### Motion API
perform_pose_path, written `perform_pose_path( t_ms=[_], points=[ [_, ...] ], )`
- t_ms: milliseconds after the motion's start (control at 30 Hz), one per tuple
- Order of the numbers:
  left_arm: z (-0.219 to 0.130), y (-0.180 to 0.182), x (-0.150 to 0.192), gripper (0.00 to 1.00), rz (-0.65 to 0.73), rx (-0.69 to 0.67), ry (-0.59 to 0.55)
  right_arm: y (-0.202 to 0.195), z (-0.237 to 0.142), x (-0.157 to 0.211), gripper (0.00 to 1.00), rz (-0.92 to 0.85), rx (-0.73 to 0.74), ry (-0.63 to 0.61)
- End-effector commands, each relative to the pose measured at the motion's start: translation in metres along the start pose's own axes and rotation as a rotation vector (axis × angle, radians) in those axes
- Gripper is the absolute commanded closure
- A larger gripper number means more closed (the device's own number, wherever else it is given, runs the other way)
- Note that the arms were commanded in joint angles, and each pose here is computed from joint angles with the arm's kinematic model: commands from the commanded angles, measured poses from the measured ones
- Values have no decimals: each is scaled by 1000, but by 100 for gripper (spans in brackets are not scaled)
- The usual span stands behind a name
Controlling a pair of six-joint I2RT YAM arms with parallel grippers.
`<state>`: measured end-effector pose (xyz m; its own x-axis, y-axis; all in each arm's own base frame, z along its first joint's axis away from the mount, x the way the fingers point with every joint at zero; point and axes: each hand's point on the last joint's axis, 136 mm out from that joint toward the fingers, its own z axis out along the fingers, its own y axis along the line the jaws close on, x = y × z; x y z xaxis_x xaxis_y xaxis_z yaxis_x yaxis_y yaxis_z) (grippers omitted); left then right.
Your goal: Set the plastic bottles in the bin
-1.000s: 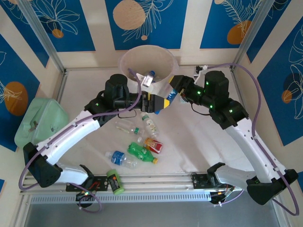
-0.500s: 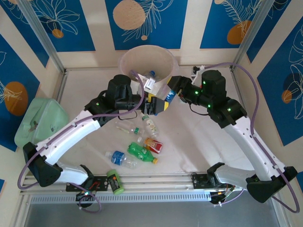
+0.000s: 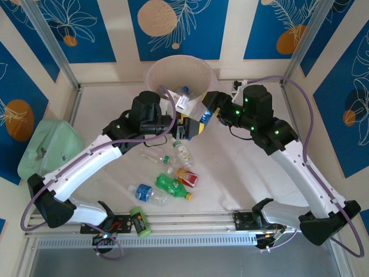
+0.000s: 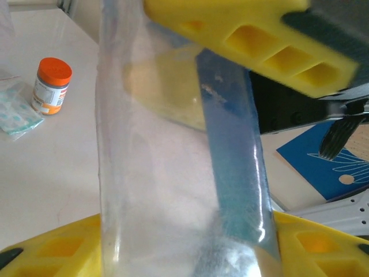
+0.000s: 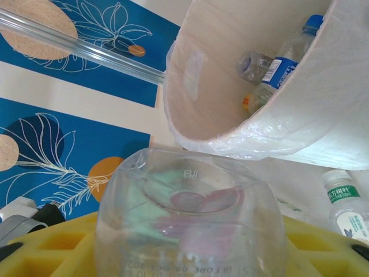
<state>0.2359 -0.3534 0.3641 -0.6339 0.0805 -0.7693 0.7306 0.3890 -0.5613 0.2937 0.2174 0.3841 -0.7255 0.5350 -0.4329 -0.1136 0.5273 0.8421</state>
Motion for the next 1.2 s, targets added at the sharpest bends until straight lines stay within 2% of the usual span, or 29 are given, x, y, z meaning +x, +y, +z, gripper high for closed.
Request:
perform_pose_path(
  t_ms=[0, 67, 167, 333, 567, 767, 1100, 1167],
  points=[
    [-3, 5, -16, 49, 28, -64, -43, 0, -11, -8, 14, -15, 46, -43],
    [-6, 17, -26, 49, 18, -135, -53, -19, -21, -14, 8, 1, 161, -86],
    [-18, 39, -51, 49, -19, -255, -100, -49, -42, -20, 6, 26, 295, -128],
    [-32, 64, -102, 47, -64, -318, -198, -76, -69, -12, 6, 36, 368, -146],
    [-40, 117, -149, 47, -95, -475, -248, -111, -77, 25, 8, 78, 435, -57],
    [-35, 163, -144, 49, -141, -579, -188, -133, -70, 53, 9, 107, 477, 1],
    [-20, 190, -111, 50, -170, -633, -53, -148, -52, 78, 10, 118, 511, 75],
    [-18, 192, -109, 47, -175, -634, -47, -148, -50, 79, 10, 115, 511, 78]
  ],
)
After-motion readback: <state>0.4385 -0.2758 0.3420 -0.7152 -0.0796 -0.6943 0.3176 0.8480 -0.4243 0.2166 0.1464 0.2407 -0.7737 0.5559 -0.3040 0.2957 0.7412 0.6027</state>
